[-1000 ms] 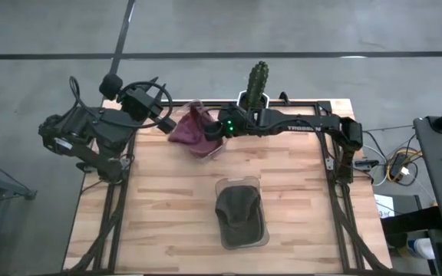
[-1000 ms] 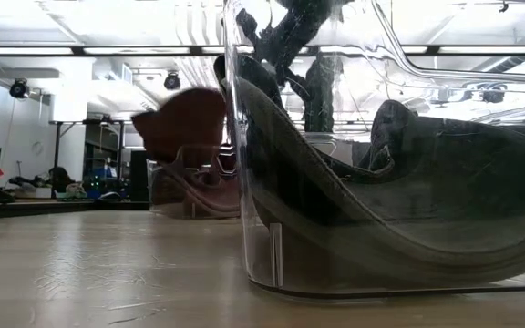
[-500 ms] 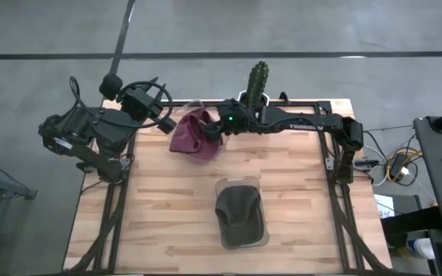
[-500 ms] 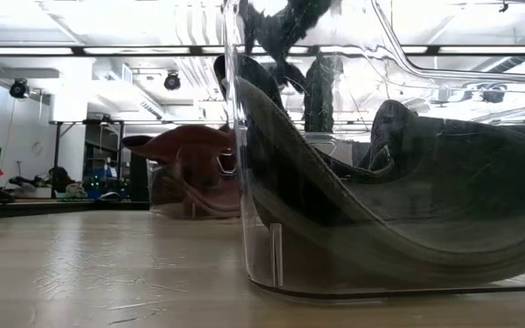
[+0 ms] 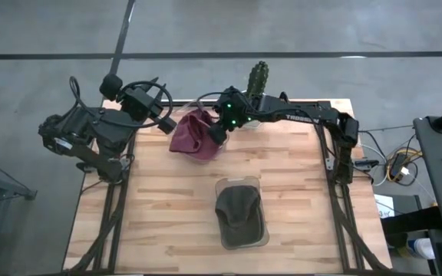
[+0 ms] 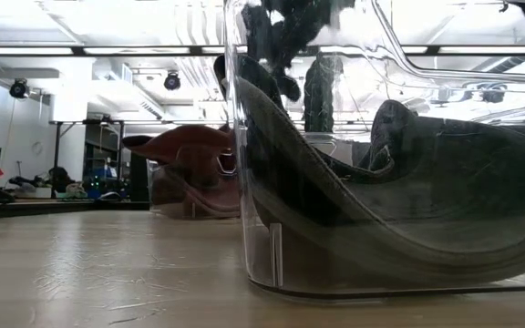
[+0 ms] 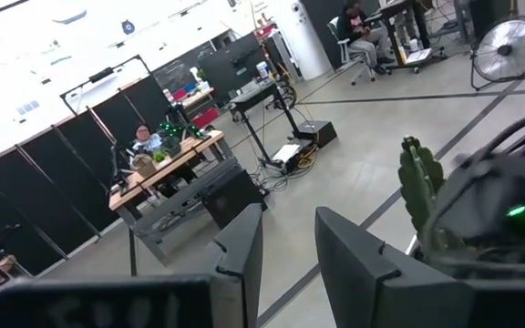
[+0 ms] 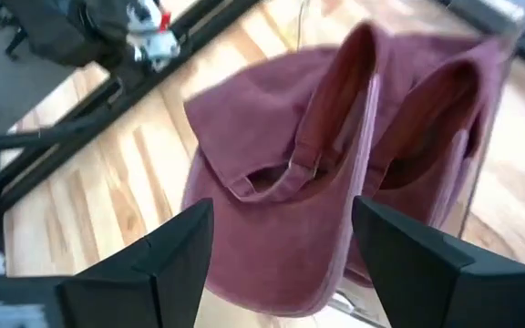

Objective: Pick & Place hat
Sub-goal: Put the red cap into the top transparent bin

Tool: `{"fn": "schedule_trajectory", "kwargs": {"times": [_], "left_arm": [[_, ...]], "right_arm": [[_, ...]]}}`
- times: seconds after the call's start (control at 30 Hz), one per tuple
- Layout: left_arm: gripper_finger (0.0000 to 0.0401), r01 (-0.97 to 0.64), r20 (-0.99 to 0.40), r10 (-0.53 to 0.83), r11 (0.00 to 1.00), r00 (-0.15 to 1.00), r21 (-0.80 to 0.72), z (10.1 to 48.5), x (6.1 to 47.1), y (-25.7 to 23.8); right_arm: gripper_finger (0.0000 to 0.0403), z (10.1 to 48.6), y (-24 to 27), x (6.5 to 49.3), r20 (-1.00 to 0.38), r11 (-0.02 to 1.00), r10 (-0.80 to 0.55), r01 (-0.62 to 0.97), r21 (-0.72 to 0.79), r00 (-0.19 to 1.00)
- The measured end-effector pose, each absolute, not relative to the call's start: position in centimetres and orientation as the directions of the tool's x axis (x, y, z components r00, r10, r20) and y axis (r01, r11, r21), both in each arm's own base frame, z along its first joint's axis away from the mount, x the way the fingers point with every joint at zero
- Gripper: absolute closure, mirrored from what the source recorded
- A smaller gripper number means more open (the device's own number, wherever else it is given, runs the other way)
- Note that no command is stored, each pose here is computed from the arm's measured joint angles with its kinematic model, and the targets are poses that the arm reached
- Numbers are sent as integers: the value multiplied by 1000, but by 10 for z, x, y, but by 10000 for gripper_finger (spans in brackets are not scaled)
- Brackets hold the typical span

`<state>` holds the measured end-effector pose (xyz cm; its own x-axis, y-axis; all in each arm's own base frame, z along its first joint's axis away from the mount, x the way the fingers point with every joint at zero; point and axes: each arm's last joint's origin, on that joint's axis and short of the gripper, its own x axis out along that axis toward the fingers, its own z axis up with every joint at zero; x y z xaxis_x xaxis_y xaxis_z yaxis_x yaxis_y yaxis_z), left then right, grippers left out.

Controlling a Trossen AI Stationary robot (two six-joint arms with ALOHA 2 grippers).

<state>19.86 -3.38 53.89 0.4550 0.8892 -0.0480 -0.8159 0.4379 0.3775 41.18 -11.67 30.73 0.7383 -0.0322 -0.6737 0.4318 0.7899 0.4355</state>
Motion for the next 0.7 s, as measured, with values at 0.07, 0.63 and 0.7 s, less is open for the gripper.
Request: {"fn": "schedule_trajectory", "kwargs": {"times": [0.07,0.63,0.7], "left_arm": [[304,-814,-50,886,445,461,374,539,199,-34],[304,-807,-54,880,456,473,376,539,199,-34],[304,-807,-54,880,456,473,376,539,199,-34]], "right_arm": [[154,297,-125,416,-683,783,-10,430,449,731],[374,277,-141,424,-748,746,-60,528,406,661],[386,278,-142,423,-746,724,-65,546,422,663]]}}
